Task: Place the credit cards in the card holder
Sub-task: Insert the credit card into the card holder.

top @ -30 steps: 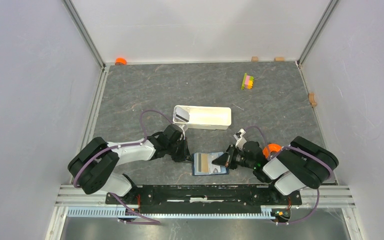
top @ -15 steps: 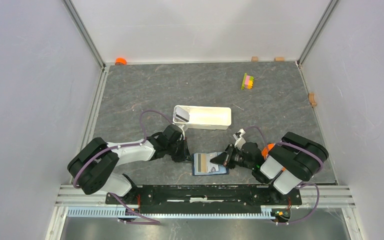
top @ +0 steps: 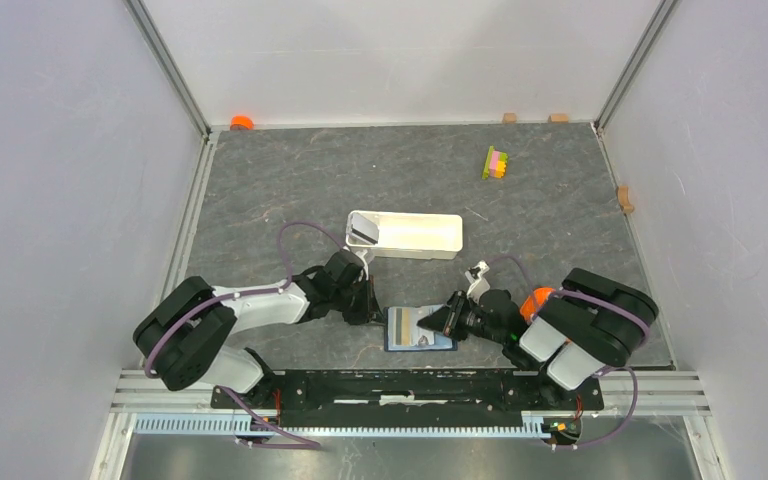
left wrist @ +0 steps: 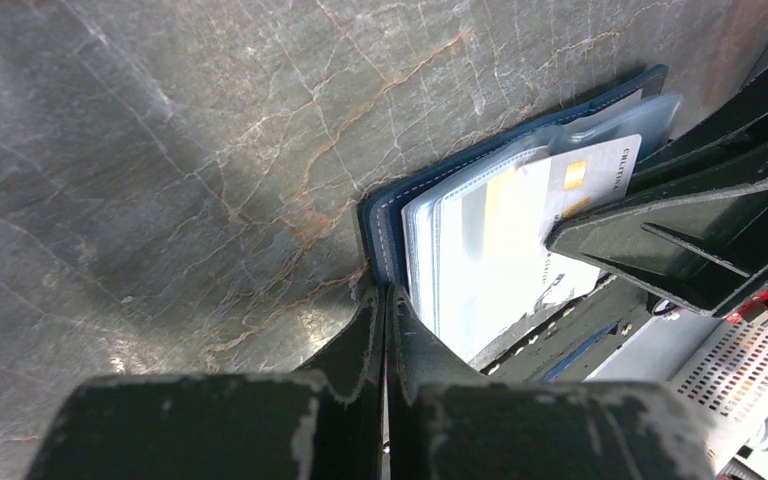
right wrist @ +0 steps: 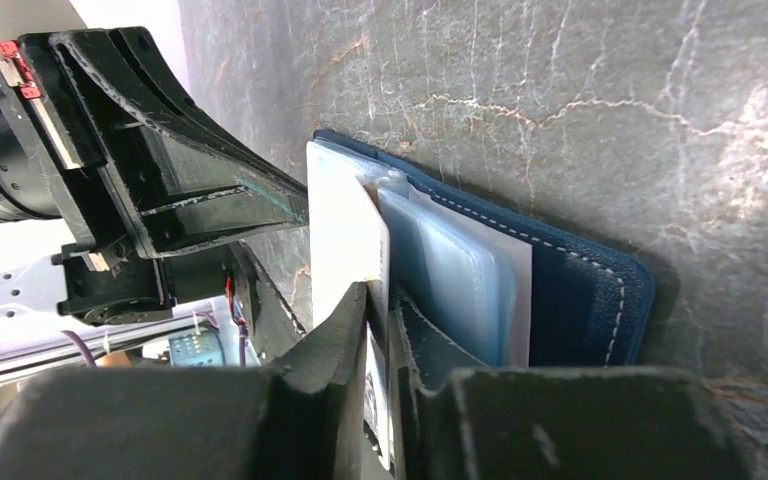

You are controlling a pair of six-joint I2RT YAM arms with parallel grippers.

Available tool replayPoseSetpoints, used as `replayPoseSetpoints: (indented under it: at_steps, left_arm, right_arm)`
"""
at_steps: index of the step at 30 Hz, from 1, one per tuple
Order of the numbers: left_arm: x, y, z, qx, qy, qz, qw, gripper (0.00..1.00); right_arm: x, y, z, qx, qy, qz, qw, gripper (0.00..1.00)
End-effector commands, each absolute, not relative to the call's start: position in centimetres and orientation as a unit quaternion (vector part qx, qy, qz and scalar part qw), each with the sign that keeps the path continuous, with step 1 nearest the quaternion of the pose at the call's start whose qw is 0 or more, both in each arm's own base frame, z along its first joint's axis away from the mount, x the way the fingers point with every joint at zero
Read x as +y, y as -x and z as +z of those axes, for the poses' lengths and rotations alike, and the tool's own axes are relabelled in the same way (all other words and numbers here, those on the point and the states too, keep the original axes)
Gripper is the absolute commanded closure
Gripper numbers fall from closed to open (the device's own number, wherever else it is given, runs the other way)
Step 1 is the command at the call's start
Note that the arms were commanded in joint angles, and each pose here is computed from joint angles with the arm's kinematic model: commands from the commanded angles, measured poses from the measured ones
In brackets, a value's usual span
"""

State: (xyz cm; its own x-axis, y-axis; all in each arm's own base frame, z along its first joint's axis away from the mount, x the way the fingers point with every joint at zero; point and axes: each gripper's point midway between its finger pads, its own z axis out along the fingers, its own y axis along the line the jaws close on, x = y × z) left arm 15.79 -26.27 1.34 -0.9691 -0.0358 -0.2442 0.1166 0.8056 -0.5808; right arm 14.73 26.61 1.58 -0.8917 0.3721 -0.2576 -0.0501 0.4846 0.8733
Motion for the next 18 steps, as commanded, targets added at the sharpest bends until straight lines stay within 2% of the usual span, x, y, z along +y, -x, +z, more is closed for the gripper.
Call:
replayPoseSetpoints:
  at_steps: [1, 12, 14, 18]
  left_arm:
    - [-24.7, -14.7, -0.2, 0.954, -0.013, -0.276, 0.118, 0.98]
    - [-24.7, -15.1, 0.4, 0.95, -0.018, -0.28, 0.135, 0.97]
    - [-24.8, -15.2, 0.7, 0.949, -0.022, -0.284, 0.137, 0.92]
    - [-25.2, -15.4, 1.8, 0.943, -0.026, -0.297, 0.148, 0.68]
  right_arm:
    - [24.9, -14.4, -1.1, 0.876, -0.066, 0.421, 0.224, 0.79]
    - [21.4, -17.9, 0.6, 0.913, 0.012, 0.261, 0.314, 0.47]
    - [21.3, -18.0, 1.0, 0.912, 0.024, 0.256, 0.321, 0.44]
    - [22.1, -17.7, 1.8, 0.909, 0.054, 0.264, 0.317, 0.43]
